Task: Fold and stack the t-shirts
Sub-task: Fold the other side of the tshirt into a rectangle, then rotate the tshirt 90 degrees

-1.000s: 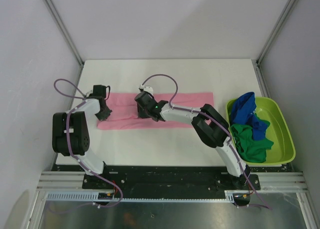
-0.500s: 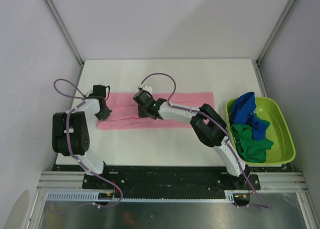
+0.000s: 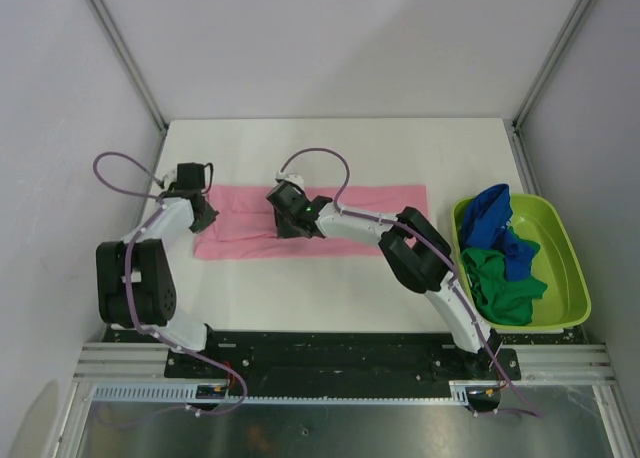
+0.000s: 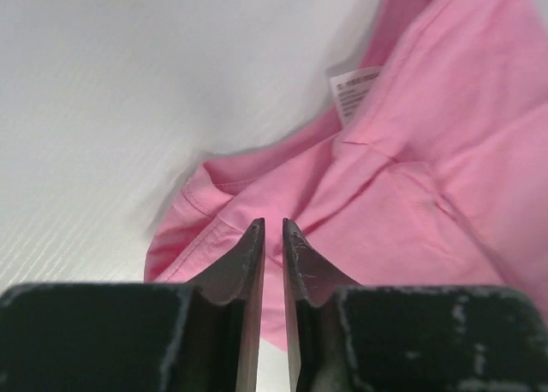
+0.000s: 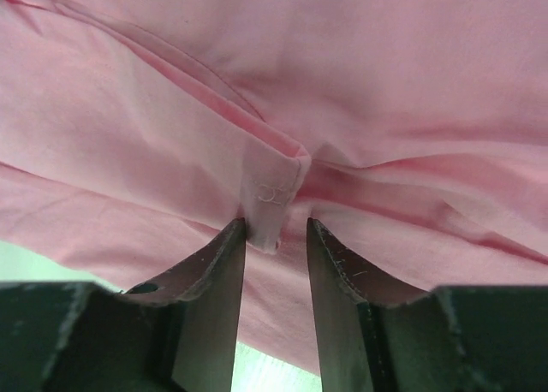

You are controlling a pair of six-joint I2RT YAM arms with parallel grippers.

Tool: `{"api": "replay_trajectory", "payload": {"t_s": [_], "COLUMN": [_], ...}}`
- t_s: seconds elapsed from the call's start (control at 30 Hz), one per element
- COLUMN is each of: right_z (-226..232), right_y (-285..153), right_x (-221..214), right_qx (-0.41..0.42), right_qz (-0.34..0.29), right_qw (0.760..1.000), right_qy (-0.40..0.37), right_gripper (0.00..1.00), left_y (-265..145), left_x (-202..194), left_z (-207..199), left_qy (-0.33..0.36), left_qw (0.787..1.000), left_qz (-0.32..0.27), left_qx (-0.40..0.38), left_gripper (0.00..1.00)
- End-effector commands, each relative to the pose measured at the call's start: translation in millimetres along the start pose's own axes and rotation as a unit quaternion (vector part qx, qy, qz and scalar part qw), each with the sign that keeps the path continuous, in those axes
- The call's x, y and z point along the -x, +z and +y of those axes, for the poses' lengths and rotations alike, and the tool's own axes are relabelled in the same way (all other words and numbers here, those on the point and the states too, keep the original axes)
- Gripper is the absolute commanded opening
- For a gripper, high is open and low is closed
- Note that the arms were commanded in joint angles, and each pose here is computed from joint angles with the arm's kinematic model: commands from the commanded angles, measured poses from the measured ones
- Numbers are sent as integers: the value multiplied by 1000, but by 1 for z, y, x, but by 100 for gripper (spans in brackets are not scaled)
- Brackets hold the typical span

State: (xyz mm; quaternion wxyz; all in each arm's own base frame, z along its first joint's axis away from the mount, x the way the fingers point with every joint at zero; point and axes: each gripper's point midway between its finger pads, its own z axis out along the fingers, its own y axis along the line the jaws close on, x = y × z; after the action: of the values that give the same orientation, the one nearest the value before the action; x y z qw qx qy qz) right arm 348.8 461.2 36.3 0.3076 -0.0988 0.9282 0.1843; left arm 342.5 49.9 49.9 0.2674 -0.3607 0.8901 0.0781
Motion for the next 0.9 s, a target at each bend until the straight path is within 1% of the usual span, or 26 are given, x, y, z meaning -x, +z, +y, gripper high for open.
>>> {"api": "replay_trajectory", "payload": {"t_s": [0.0,0.1,0.23,0.33,0.43,0.6,0.73,0.87], "right_z": [7,-6,-42,-65,-81,-99,-114,-137], "right_y": [-36,-51,-59,-56,-49,-34,-24,-25], "right_x": [48,68,85,87,81,64,44,25], "right_qx": [17,11,-8,-15,-20,-31,-49,-77], "right_qz": [-44,-62,-77,-76,-67,-45,-20,-2], "right_qw": [999,998,996,995,996,997,997,996], "right_qy": [12,26,44,54,56,49,47,51], "right_gripper": [42,43,40,38,36,34,33,32], "left_y": [-40,-51,-56,-54,-43,-19,1,13], "left_x": [42,31,7,-9,-26,-44,-52,-53], "left_z": [-11,-24,-46,-63,-74,-68,-52,-33], "left_qy": [-34,-37,-36,-35,-40,-52,-65,-77], "left_qw": [996,995,993,992,992,994,995,996], "left_qz": [-65,-56,-27,-7,22,41,49,45], "left_qx": [-44,-77,-108,-119,-118,-90,-53,-18], "left_gripper": [18,18,18,18,18,18,18,18]}}
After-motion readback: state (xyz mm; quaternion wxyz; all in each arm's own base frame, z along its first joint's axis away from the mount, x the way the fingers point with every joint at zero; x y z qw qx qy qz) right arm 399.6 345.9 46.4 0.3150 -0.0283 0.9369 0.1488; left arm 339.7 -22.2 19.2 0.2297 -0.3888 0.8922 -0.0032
